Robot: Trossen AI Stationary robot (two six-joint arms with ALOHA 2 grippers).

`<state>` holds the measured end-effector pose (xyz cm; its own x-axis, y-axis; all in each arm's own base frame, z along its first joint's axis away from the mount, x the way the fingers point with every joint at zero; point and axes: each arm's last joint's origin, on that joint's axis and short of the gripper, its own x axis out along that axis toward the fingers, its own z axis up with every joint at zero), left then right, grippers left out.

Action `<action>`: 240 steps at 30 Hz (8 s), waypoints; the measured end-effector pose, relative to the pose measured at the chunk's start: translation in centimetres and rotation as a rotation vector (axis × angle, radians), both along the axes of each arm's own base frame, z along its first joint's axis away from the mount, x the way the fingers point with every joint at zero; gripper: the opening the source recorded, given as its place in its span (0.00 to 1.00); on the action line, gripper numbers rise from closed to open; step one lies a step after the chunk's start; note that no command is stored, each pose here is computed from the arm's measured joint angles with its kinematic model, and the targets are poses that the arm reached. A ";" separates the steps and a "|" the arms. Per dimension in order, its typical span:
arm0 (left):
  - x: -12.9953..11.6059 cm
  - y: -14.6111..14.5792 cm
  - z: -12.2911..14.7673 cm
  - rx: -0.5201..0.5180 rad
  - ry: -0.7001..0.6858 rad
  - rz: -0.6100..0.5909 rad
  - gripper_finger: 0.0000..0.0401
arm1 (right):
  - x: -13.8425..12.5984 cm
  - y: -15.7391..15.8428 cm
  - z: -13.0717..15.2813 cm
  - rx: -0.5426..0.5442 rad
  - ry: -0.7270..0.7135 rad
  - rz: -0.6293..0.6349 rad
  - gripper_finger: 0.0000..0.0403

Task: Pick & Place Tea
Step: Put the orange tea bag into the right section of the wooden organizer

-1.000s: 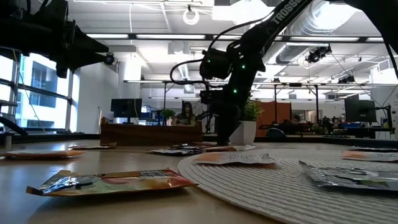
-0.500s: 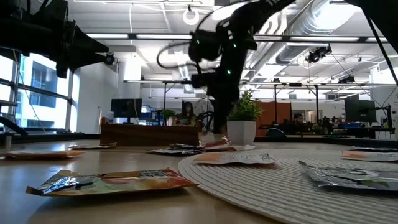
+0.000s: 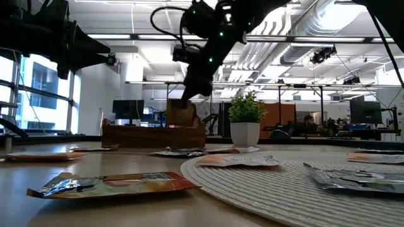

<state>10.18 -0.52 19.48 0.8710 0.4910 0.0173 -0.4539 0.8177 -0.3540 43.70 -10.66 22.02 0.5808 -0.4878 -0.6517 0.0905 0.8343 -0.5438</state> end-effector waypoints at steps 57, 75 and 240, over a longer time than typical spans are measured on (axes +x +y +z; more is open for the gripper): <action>8.7 1.5 0.2 -0.297 0.997 -0.200 0.38 | -1.8 7.3 4.1 -0.011 0.373 -0.043 0.31; 11.4 1.5 -5.0 -0.387 1.201 -0.199 0.38 | -8.9 9.0 -2.0 0.088 0.613 -0.258 0.21; 14.3 2.8 4.6 0.190 0.423 0.080 0.39 | -2.1 -3.6 -3.1 0.184 -0.105 -0.007 0.10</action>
